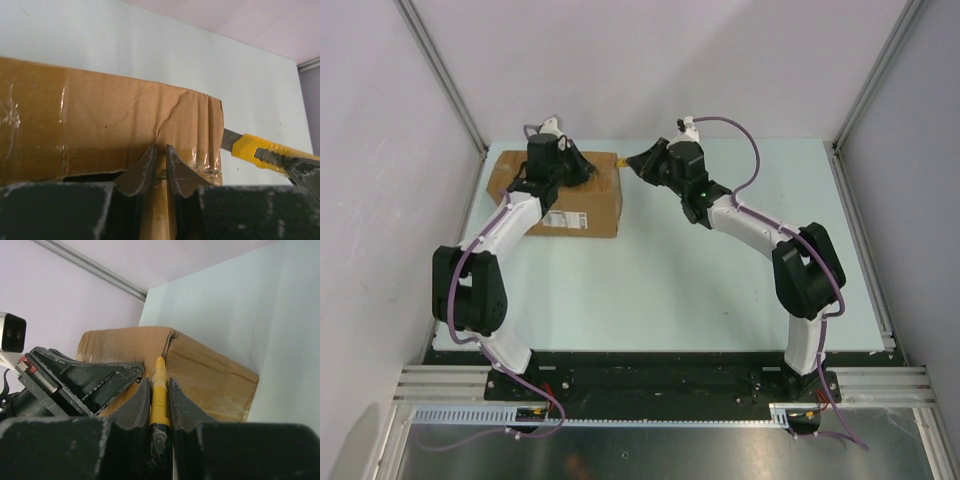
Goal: Unpack the express box
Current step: Cut the express box at the center of the board.
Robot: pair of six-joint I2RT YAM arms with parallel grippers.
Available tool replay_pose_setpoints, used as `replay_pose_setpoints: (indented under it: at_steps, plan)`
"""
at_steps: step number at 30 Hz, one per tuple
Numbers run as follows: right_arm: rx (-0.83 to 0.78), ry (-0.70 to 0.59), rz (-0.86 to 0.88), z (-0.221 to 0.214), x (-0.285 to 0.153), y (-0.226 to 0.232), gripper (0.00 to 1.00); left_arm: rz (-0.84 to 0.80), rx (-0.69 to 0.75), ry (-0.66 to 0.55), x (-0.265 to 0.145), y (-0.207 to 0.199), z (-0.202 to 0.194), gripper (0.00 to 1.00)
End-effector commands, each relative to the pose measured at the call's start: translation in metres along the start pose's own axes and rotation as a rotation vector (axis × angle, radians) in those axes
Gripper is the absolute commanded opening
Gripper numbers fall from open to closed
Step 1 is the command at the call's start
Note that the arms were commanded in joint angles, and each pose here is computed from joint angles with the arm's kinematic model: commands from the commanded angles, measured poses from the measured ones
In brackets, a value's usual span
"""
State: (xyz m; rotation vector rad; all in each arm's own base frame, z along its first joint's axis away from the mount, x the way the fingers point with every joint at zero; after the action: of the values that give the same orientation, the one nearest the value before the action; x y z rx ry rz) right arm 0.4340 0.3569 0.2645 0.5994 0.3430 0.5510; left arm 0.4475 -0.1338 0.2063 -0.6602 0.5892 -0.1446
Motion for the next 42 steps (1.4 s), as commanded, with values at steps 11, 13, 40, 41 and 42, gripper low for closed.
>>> replay_pose_setpoints:
  at_steps: [11, 13, 40, 41, 42]
  plan:
    - [0.165, 0.14, -0.027, -0.058, -0.042, 0.052, 0.0, 0.309, -0.252, 0.506, 0.011, 0.089, -0.157, 0.15]
    - [0.131, 0.141, -0.026, -0.058, -0.043, 0.052, 0.0, 0.29, -0.232, 0.51, 0.012, 0.086, -0.156, 0.15]
    - [-0.076, -0.112, -0.079, 0.06, -0.12, 0.064, 0.0, -0.154, 0.12, 0.304, -0.005, -0.023, -0.046, 0.33]
    - [-0.079, -0.118, -0.076, 0.063, -0.123, 0.064, 0.0, -0.169, 0.128, 0.295, -0.005, -0.027, -0.042, 0.34]
    - [-0.093, -0.124, -0.04, 0.067, -0.124, 0.069, 0.0, -0.181, 0.137, 0.272, -0.007, -0.033, -0.034, 0.34]
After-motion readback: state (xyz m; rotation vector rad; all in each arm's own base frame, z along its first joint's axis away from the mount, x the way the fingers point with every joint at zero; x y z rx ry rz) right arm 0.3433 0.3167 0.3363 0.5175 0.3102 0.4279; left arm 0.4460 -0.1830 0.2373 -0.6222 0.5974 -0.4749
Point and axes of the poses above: each gripper's point midway between its finger pads, its own x axis out along the fingers, its own y axis along the line the jaws close on, z = x × y, the point moved 4 cm from there along -x, back along the fingers, and after that the axes turned 11 degrees about -x, right-handed, at the moved point
